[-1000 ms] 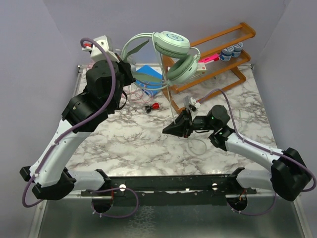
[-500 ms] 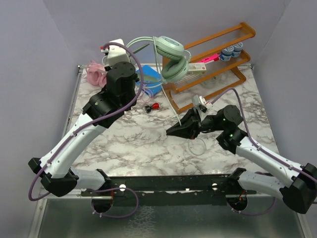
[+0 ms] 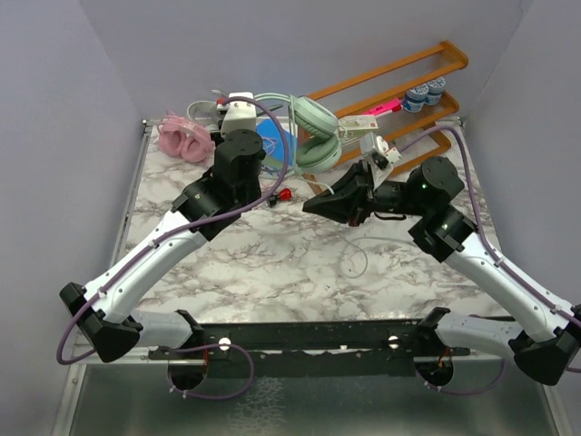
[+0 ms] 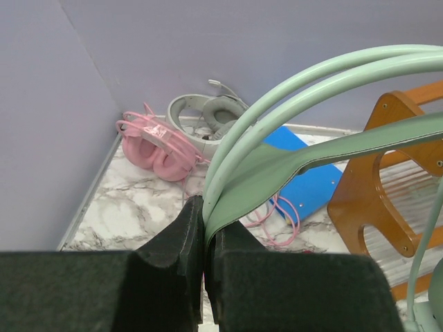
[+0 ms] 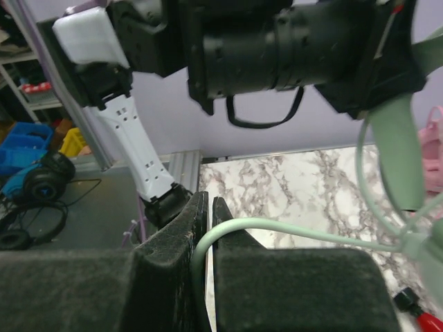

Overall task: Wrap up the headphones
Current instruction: Wrap the headphones cable around the headphones.

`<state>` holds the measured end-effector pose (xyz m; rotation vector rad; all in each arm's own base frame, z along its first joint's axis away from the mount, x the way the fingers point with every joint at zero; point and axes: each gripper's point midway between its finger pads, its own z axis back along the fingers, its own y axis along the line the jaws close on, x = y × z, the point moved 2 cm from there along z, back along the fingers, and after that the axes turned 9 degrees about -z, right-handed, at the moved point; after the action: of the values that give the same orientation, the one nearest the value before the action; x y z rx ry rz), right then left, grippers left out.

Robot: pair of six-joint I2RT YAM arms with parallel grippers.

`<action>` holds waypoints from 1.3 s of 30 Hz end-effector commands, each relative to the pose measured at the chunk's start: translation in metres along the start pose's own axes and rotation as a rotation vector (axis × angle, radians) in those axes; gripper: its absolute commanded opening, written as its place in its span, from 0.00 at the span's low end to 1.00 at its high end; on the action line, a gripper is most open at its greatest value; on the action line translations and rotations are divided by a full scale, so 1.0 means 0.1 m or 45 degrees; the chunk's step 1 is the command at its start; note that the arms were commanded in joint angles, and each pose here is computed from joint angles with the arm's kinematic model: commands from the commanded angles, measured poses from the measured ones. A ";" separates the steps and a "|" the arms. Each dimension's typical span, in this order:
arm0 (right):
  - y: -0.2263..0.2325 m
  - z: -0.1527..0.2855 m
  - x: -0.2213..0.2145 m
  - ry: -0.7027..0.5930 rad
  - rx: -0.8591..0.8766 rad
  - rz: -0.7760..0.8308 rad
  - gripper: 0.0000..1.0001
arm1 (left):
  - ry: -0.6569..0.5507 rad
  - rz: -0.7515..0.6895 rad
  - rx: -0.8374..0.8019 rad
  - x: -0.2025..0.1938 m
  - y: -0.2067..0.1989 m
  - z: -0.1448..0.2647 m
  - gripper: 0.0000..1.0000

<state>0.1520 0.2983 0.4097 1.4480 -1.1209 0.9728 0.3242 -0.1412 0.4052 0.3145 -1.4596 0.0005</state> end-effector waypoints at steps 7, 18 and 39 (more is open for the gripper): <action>-0.13 -0.11 0.59 -0.016 -0.177 0.117 0.12 | -0.003 0.021 -0.098 -0.12 0.06 0.13 0.00; -0.22 -0.21 0.98 -0.057 -0.243 0.163 0.14 | 0.059 -0.093 -0.256 -0.37 -0.09 0.18 0.00; -1.12 0.03 1.04 0.051 -0.829 0.259 0.01 | 0.174 -0.091 -0.758 -0.45 -0.12 0.81 0.00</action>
<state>0.2634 0.2985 0.4964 0.9339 -1.3897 0.7367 0.2630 -0.1538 0.3372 0.0614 -1.2107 -0.4574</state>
